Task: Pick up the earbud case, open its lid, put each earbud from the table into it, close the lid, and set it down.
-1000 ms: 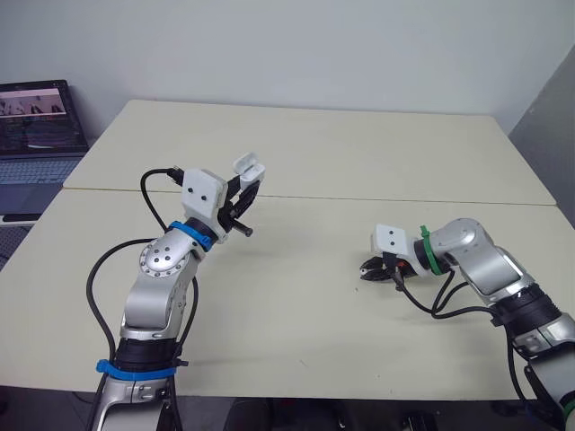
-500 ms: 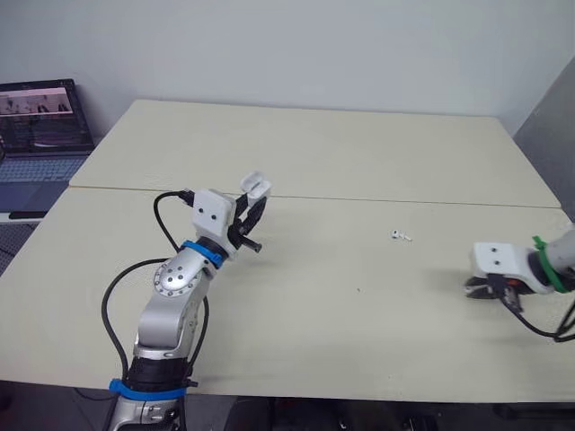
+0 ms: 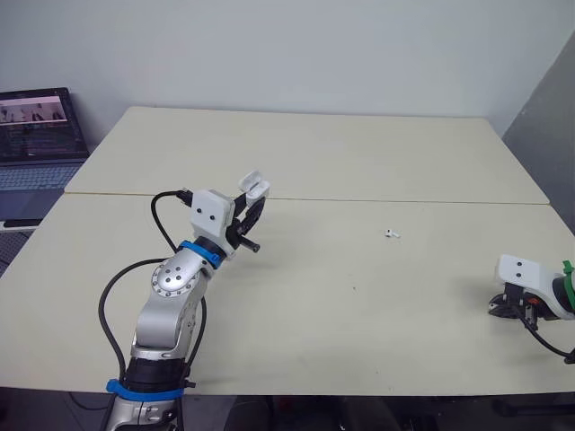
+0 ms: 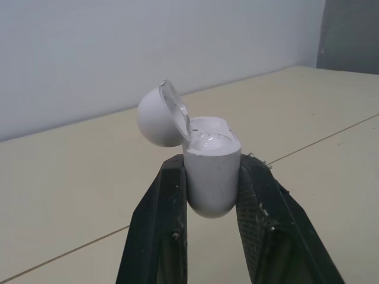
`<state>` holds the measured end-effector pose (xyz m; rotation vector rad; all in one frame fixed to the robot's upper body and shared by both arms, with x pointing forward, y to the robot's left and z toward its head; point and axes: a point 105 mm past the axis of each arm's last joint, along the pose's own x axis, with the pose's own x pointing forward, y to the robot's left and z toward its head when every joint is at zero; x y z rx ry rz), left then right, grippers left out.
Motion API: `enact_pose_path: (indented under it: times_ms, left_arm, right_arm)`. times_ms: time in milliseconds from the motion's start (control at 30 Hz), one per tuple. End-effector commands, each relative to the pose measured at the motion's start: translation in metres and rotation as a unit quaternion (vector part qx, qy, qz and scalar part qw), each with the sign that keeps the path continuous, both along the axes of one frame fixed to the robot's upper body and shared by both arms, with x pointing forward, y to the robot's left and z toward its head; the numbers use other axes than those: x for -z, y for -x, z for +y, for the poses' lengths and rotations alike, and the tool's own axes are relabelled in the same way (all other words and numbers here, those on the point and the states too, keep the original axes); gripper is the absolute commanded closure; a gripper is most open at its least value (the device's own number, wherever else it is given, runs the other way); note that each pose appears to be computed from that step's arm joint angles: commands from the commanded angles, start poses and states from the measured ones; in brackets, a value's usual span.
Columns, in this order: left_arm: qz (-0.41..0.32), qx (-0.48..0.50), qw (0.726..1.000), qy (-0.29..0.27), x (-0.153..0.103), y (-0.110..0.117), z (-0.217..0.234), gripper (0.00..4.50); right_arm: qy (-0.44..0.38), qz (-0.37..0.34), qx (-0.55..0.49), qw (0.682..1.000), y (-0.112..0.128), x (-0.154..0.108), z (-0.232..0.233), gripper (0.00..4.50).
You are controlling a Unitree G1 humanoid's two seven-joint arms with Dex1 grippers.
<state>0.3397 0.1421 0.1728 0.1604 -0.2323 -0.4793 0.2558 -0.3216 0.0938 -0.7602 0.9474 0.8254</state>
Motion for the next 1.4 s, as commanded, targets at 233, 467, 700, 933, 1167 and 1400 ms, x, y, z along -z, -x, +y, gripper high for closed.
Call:
enact_pose_path:
  times_ms: [233,467,700,933,1167,1400]
  left_arm:
    - [-0.032,0.008,0.999,-0.003,-0.016,0.007,-0.003,3.77]
    - [-0.03,0.005,1.0,-0.002,-0.015,0.008,-0.001,3.77]
    - [-0.029,0.002,1.0,-0.003,-0.013,0.008,0.0,3.77]
    - [-0.028,0.004,1.0,-0.002,-0.013,0.009,-0.001,3.77]
    - [-0.03,0.004,1.0,-0.006,-0.015,0.008,0.0,3.77]
    - [-0.03,0.01,0.999,-0.006,-0.014,0.008,-0.003,3.77]
  right_arm:
    - [0.019,0.007,0.007,1.0,0.003,0.003,-0.008,2.36]
    - [0.019,0.023,0.01,0.999,0.007,0.005,-0.008,2.36]
    - [0.024,0.046,0.03,0.998,0.012,0.008,-0.011,2.36]
    - [0.017,0.05,0.045,0.998,0.014,0.01,-0.011,2.36]
    - [0.029,0.048,0.028,0.998,0.016,0.013,-0.011,2.96]
    - [0.022,0.043,0.016,0.999,0.016,0.011,-0.008,4.11]
